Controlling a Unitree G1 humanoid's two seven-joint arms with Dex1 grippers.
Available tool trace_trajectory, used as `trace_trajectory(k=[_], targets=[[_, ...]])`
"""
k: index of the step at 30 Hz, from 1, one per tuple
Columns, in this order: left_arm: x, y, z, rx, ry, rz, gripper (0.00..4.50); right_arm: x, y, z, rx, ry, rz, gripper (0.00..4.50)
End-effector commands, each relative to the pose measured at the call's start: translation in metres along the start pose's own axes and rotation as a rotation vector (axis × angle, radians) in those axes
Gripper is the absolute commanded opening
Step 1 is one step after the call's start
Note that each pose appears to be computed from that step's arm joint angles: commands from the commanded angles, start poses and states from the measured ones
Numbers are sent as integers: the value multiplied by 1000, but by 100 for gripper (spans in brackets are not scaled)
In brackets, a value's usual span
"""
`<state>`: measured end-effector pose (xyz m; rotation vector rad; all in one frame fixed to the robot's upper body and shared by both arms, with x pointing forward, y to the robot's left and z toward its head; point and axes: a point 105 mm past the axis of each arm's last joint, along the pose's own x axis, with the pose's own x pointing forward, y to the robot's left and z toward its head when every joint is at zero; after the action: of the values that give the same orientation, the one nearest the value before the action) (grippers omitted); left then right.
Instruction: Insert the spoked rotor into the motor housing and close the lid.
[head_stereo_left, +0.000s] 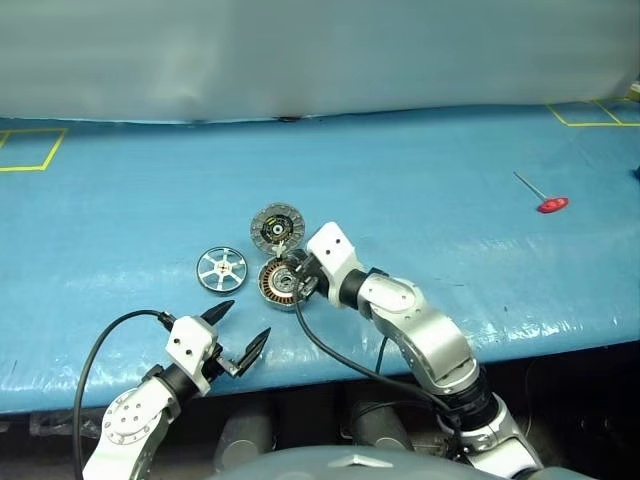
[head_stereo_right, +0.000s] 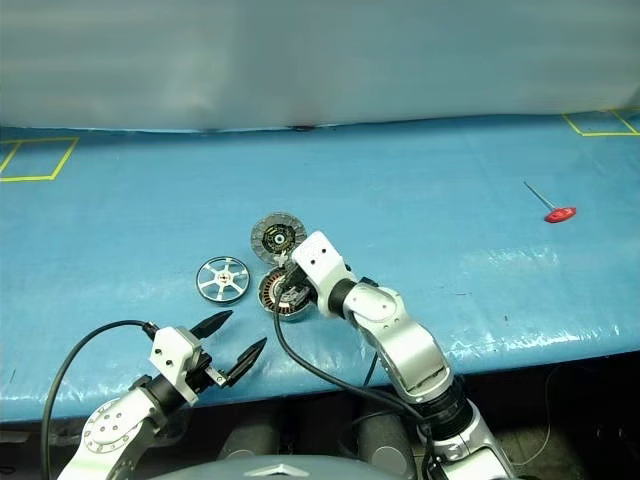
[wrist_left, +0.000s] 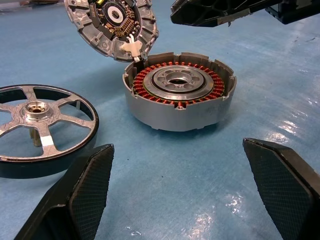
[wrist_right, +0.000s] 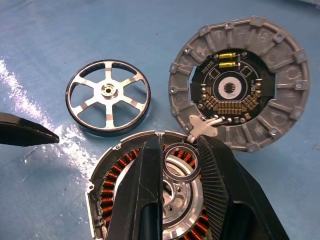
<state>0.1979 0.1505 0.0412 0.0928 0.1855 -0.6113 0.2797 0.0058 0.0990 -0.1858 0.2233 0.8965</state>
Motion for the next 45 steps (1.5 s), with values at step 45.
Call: trace_trajectory(k=[45], targets=[[1, -4, 2, -16, -24, -20, 450, 13, 4, -21, 67, 15, 13, 199]])
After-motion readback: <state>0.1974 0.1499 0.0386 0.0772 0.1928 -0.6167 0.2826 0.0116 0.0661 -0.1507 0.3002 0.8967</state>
